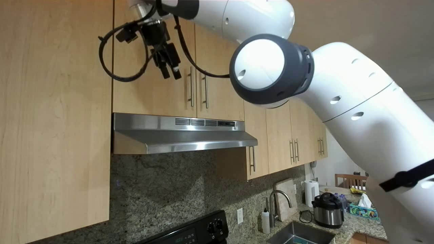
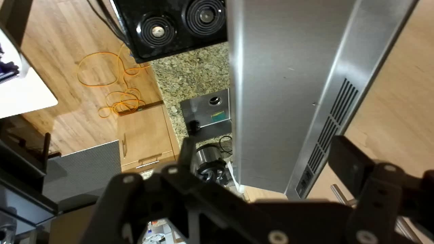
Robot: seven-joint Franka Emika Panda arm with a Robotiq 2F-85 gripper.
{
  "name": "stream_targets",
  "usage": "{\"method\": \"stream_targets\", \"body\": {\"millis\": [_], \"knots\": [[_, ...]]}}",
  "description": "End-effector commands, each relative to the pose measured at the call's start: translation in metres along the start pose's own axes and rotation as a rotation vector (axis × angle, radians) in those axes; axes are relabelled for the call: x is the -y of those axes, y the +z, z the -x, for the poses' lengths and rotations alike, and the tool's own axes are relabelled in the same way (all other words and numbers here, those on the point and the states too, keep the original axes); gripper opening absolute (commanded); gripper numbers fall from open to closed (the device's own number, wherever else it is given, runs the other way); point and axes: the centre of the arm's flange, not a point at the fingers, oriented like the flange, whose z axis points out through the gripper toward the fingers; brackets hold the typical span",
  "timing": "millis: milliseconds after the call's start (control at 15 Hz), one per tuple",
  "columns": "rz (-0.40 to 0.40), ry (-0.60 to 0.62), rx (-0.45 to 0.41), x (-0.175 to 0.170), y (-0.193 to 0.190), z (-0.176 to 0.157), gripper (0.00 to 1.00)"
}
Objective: Close the overhead cabinet door
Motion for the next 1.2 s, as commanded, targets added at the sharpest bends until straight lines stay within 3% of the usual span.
{"method": "stream_targets", "body": {"millis": [0,733,933,1000,1133], "knots": [[0.104,-0.151,0.067,-0.074,0.008,-0.018,1.00],[0.479,-0.504,0.220,-0.123,0.055,-0.005,1.00],[0.545,-0.617,0.239,-0.129,0.061,-0.007,1.00],[0.493,-0.519,0.218,-0.078,0.010,0.004,1.00],[0.493,-0.517,0.217,-0.078,0.011,0.004,1.00]]}}
